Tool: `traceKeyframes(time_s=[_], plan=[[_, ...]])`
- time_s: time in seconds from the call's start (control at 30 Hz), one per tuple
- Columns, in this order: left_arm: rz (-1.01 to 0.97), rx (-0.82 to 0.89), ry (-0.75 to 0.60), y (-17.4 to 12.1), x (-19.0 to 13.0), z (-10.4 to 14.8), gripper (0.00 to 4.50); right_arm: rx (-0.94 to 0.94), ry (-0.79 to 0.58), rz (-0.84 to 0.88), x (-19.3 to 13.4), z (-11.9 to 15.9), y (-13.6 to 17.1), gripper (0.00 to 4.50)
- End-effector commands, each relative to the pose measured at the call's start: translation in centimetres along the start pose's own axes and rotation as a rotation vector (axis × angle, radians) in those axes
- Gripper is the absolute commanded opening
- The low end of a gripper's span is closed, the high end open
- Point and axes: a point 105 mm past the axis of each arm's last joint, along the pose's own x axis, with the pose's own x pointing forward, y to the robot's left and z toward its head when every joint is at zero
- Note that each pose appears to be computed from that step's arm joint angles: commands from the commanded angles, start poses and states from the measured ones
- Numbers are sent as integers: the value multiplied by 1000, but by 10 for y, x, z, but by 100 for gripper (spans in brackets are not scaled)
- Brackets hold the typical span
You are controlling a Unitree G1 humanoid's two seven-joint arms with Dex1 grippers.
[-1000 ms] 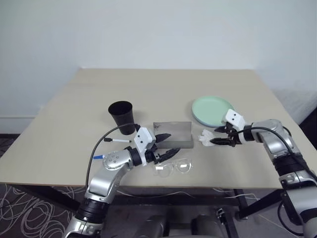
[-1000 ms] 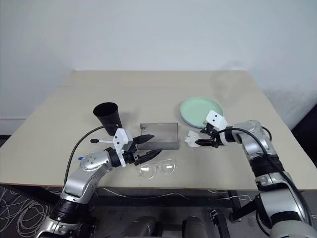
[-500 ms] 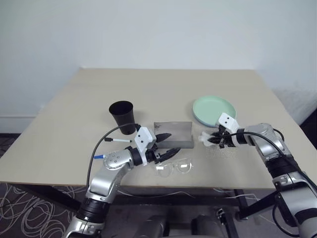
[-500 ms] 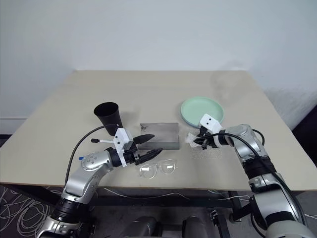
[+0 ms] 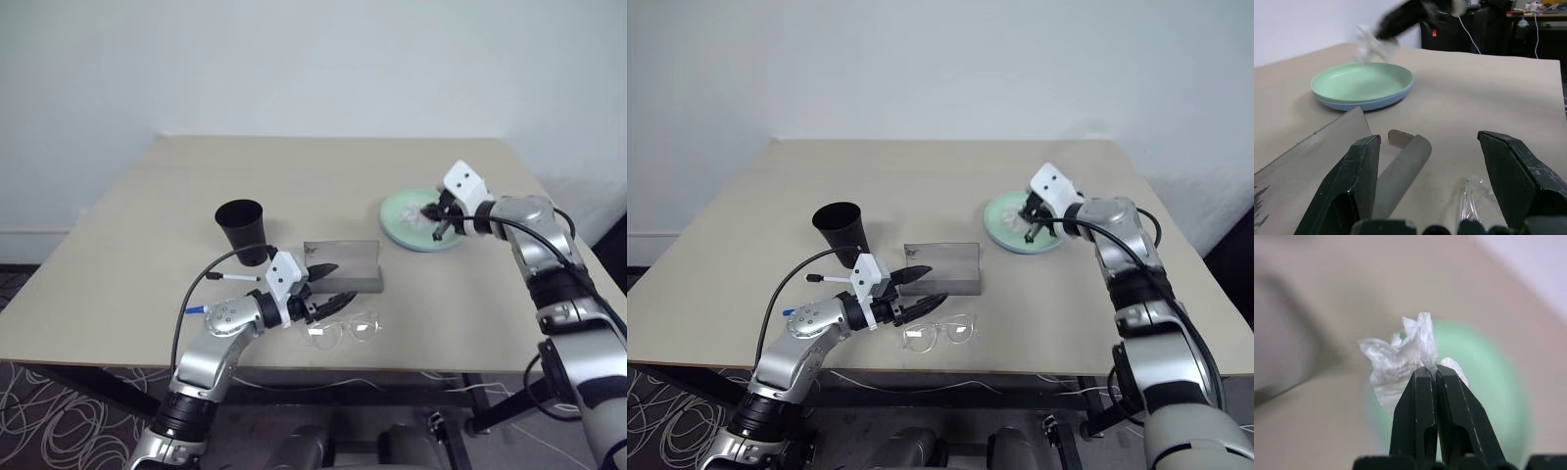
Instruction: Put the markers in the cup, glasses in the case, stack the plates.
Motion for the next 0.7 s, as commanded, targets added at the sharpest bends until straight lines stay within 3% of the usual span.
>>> traceKeyframes(time_s=[0.03,0.07,0.17,0.43,0.6,0.7], plan=[[19,43,-43,4,-1,14,339,-34,7,-112,10,0,-13,3],[22,44,-44,4,-1,14,339,-45,12,-127,12,-1,-13,3],[33,46,-47,6,-2,14,339,-74,21,-149,17,-2,-13,62],[49,46,-41,6,-6,14,339,-80,0,-145,17,-6,-12,334],[34,75,-4,15,-11,17,339,-32,-72,-42,12,-7,-2,334],[-21,57,67,24,-15,20,339,-53,-119,126,0,-21,21,334]])
